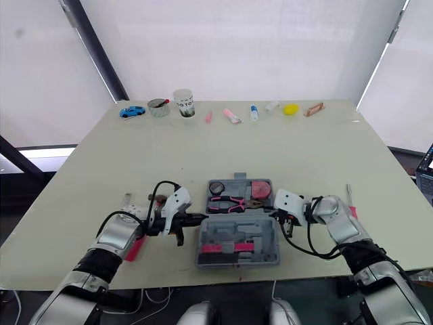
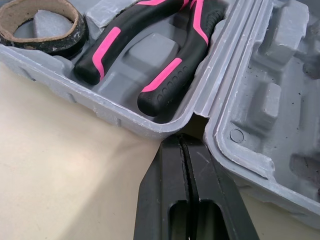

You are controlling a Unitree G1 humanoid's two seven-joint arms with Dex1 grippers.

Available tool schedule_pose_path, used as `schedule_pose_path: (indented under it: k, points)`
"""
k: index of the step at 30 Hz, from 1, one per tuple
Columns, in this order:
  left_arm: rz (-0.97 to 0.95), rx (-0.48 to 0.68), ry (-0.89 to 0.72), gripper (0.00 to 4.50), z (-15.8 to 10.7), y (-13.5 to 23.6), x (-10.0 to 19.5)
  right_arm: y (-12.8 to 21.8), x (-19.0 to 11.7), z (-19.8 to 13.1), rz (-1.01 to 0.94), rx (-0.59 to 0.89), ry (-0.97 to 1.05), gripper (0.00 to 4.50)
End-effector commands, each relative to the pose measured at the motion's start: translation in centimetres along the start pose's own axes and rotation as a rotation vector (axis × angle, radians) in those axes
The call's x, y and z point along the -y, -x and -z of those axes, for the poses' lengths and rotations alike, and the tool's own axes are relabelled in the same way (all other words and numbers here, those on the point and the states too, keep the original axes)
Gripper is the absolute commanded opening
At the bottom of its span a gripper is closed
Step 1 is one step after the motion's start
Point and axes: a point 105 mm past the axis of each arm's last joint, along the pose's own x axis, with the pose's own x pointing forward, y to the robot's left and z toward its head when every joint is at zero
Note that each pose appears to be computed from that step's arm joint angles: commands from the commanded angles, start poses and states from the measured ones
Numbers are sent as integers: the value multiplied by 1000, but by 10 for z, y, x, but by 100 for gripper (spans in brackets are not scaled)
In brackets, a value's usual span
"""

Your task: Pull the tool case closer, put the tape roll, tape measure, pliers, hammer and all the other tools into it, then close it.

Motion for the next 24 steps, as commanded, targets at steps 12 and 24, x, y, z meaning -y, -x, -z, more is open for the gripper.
schedule_pose_path:
  k: [12, 24]
  points:
    - [-20, -28, -18, 0, 2, -4, -2, -12, -11, -7, -40, 22, 7, 3]
    - [-18, -28, -10, 0, 7, -4, 2, -8, -13, -2, -46, 9, 2, 3]
